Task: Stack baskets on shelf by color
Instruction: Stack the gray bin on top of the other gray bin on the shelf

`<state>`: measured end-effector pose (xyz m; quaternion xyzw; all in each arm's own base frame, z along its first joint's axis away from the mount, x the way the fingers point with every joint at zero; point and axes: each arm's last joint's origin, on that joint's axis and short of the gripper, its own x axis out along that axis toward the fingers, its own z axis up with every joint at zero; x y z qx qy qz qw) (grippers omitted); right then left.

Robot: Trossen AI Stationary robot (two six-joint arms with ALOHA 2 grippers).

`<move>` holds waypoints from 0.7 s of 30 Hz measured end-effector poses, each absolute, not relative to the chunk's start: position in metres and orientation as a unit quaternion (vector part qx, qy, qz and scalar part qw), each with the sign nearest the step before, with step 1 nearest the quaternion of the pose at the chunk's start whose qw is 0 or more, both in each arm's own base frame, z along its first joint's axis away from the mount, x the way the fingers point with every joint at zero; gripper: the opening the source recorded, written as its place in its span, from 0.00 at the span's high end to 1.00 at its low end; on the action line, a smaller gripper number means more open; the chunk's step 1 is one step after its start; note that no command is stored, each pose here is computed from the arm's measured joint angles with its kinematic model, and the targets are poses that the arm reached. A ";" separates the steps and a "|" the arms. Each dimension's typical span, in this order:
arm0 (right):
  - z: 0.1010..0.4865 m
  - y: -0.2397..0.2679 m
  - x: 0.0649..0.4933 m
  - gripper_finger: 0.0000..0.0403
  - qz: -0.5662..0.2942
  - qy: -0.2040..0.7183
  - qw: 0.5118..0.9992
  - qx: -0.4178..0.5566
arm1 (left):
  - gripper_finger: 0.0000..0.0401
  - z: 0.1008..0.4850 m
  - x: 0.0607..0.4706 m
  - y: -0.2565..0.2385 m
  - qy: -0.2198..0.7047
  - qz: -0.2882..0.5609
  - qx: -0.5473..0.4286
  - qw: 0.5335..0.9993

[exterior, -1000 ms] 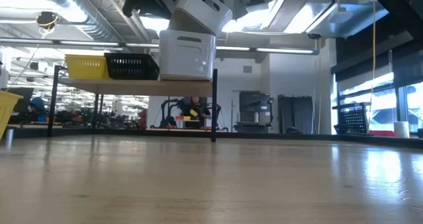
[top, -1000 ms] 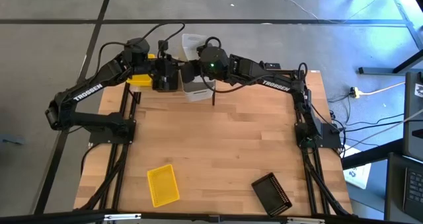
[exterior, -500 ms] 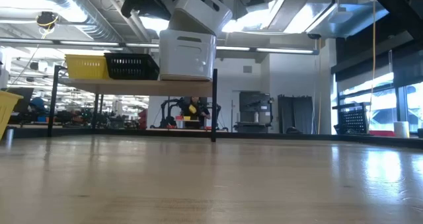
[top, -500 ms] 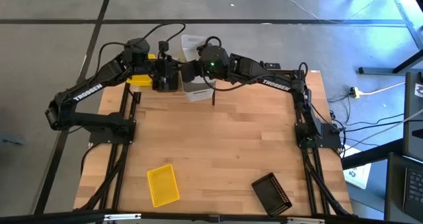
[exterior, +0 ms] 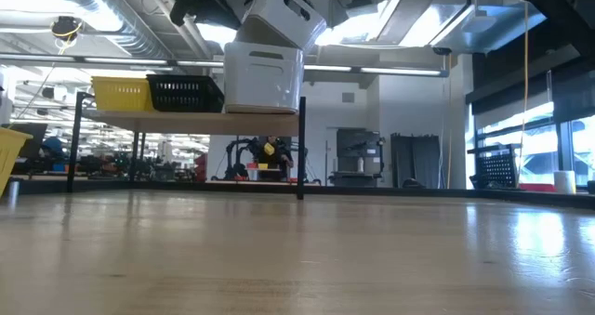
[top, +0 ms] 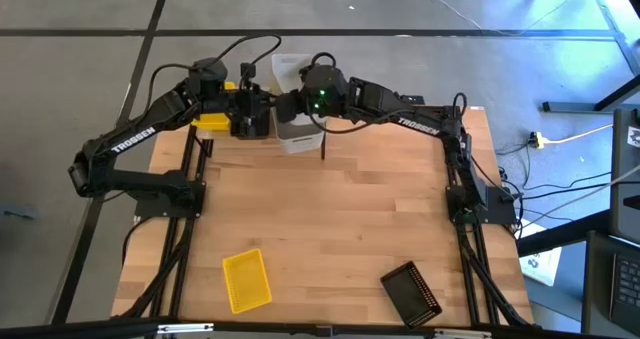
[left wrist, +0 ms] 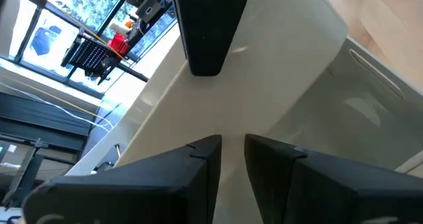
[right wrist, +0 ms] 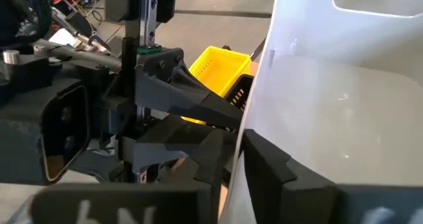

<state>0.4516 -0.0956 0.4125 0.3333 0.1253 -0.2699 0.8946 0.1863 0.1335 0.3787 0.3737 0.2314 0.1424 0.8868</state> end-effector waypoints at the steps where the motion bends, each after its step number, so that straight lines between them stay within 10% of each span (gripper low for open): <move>1: 0.413 -0.096 0.452 0.85 -0.268 0.125 0.894 0.335 | 0.84 0.379 0.186 0.134 0.231 0.143 0.374 0.887; 21: 0.413 -0.094 0.453 0.72 -0.227 0.145 0.912 0.310 | 0.84 0.377 0.186 0.133 0.239 0.135 0.370 0.887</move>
